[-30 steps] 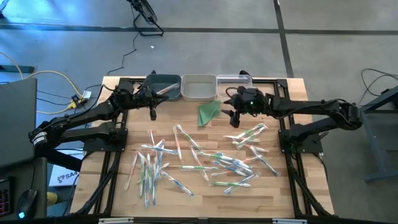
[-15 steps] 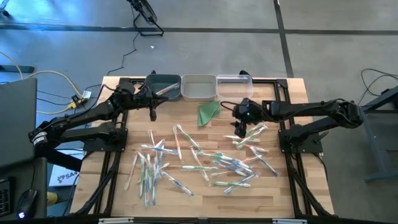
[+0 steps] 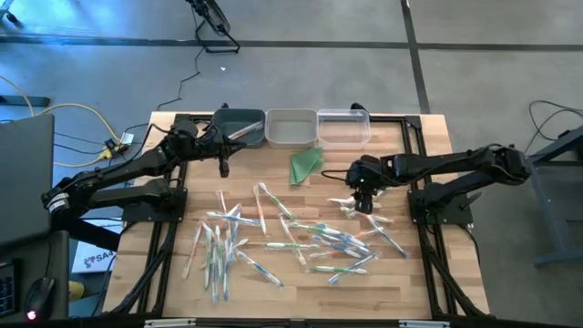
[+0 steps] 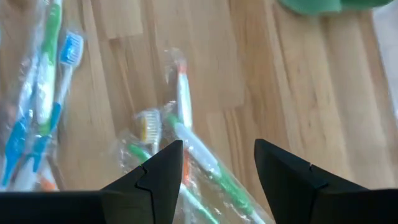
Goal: Pick & Place Toothbrushes
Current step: Put the green toothbrush into the transparent bin
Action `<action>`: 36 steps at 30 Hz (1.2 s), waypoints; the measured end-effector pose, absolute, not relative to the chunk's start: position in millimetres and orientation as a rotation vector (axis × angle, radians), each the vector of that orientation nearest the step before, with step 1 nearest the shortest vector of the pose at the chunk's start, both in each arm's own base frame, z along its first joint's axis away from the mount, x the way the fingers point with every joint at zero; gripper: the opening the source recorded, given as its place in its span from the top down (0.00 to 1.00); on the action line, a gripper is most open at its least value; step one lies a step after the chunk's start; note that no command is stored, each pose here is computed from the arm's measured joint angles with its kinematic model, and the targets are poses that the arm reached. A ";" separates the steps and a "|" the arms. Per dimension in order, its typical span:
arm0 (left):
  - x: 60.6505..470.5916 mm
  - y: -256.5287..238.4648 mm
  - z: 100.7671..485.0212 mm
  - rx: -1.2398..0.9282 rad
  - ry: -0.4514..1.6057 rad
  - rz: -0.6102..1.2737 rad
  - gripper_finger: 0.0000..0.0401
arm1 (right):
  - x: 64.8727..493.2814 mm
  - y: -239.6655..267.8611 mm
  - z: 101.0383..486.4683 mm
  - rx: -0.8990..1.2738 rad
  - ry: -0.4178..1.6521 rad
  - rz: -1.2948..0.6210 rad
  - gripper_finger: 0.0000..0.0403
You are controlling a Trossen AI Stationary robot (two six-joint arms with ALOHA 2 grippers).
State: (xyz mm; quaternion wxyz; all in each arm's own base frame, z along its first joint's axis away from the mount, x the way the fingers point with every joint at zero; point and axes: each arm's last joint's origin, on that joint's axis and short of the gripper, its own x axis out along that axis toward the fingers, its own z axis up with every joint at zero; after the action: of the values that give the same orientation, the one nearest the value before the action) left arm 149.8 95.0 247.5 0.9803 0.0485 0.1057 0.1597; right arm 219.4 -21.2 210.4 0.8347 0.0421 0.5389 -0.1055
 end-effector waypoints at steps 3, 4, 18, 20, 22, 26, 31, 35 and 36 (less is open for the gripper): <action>149.8 95.0 247.5 0.098 0.213 0.321 1.00 | 220.9 -22.3 205.1 0.064 1.177 -0.220 0.52; 149.8 95.0 247.5 0.098 0.213 0.321 1.00 | 221.6 -22.8 202.4 0.058 1.195 -0.218 0.52; 149.8 95.0 247.4 0.097 0.214 0.321 1.00 | 234.7 -24.6 160.3 0.007 1.424 -0.178 0.52; 149.8 95.0 247.5 0.097 0.213 0.321 1.00 | 235.2 -24.6 157.8 0.006 1.437 -0.178 0.52; 149.8 95.0 247.3 0.097 0.214 0.321 1.00 | 235.7 -24.7 155.3 0.002 1.450 -0.174 0.52; 149.8 95.0 247.3 0.097 0.214 0.321 1.00 | 237.0 -24.8 150.6 -0.015 1.471 -0.157 0.52; 149.8 94.9 247.1 0.090 0.214 0.321 1.00 | 239.2 -25.0 141.7 -0.030 1.508 -0.141 0.53; 149.7 94.8 246.5 0.081 0.218 0.318 1.00 | 240.6 -25.1 138.3 -0.030 1.516 -0.140 0.62; 149.7 94.8 246.6 0.081 0.218 0.318 1.00 | 240.5 -25.1 138.3 -0.030 1.516 -0.140 0.66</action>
State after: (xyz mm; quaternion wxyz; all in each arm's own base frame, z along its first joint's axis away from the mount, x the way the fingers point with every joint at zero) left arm 149.7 94.8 246.6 0.9806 0.0401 0.1082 0.1582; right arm 240.5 -25.1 138.3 0.7239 -0.0138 0.6868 -0.0636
